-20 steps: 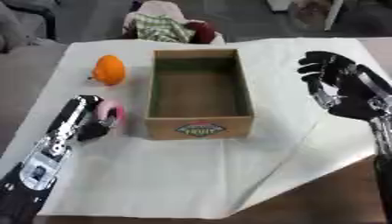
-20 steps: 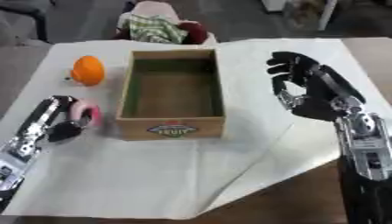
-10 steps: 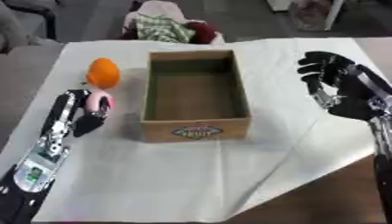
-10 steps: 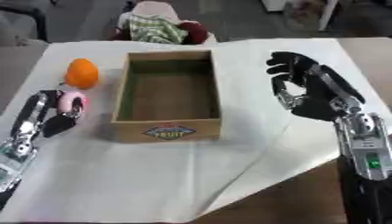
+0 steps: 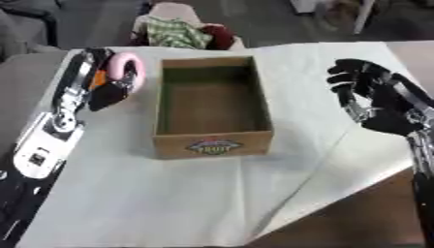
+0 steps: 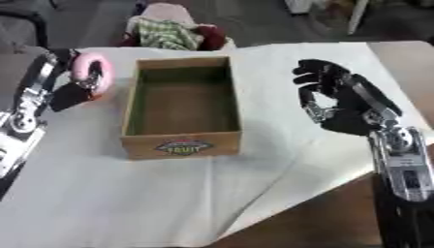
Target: Pick up objects on the table and place them in the box.
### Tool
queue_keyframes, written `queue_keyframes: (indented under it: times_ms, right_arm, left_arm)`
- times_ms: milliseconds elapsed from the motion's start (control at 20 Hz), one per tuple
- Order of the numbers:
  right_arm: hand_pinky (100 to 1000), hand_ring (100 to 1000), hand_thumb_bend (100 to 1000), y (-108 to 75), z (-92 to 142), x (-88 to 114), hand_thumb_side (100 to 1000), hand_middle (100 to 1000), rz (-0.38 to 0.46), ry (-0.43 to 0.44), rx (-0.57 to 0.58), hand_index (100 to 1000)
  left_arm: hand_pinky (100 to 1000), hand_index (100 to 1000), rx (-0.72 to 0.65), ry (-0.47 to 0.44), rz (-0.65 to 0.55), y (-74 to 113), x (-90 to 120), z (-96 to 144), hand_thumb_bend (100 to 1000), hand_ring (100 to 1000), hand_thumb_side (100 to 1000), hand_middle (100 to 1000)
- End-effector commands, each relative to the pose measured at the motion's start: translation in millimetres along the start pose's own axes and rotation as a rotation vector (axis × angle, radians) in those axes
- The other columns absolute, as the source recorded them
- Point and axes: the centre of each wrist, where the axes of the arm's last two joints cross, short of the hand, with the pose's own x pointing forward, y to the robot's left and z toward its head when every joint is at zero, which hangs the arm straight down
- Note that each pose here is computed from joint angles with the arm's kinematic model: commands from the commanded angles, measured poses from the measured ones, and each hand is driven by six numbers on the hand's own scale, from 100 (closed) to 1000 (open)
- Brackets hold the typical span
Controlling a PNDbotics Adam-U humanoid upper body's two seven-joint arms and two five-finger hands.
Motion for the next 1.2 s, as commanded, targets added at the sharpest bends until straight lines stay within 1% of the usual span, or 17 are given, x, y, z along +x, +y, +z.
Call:
queue_keyframes:
  times_ms: [50,350,400,500,550,600,650,700,750,1100,1150,1200]
  right_arm:
    - [788,818,100,-2.2,-10,9,219,801,0.021,-0.034,0.018,904]
    - [788,818,100,4.0,-17,10,216,801,0.013,-0.051,0.049,904]
    - [787,818,100,4.9,-18,10,216,801,0.012,-0.054,0.053,904]
    - [787,818,100,6.3,-20,10,220,801,0.01,-0.057,0.06,904]
    - [787,817,100,6.8,-20,10,217,801,0.01,-0.058,0.061,904]
    - [787,817,100,6.9,-20,10,217,801,0.009,-0.058,0.061,904]
    - [787,817,100,6.8,-20,10,218,801,0.009,-0.057,0.06,904]
    - [787,817,100,6.6,-20,10,217,801,0.009,-0.056,0.06,904]
    - [787,817,100,6.5,-20,10,218,801,0.01,-0.055,0.059,904]
    - [787,817,100,6.4,-19,9,218,801,0.01,-0.052,0.057,904]
    - [787,817,100,6.7,-19,9,221,801,0.009,-0.051,0.056,904]
    - [787,817,100,7.0,-18,9,221,801,0.007,-0.049,0.055,904]
  left_arm:
    - [752,554,-0.065,-0.041,-0.037,-1.6,3,-15,100,584,230,410]
    - [760,582,-0.166,-0.06,-0.119,-23.3,-8,-35,100,612,218,447]
    - [763,589,-0.183,-0.066,-0.134,-26.7,-10,-37,100,621,199,455]
    - [767,607,-0.219,-0.076,-0.158,-32.8,-12,-39,107,634,210,475]
    - [770,632,-0.236,-0.077,-0.166,-35.5,-14,-40,155,643,209,497]
    - [772,639,-0.253,-0.078,-0.174,-37.5,-15,-40,169,646,209,503]
    - [788,693,-0.275,-0.08,-0.183,-39.5,-15,-39,291,679,213,561]
    - [797,724,-0.296,-0.083,-0.188,-40.7,-16,-39,373,700,214,599]
    - [803,737,-0.317,-0.084,-0.189,-41.8,-17,-38,431,711,209,621]
    - [803,737,-0.347,-0.081,-0.176,-40.6,-17,-37,431,711,209,621]
    - [826,760,-0.34,-0.087,-0.171,-40.0,-16,-38,716,733,306,668]
    - [826,760,-0.32,-0.099,-0.156,-37.2,-15,-37,716,733,306,668]
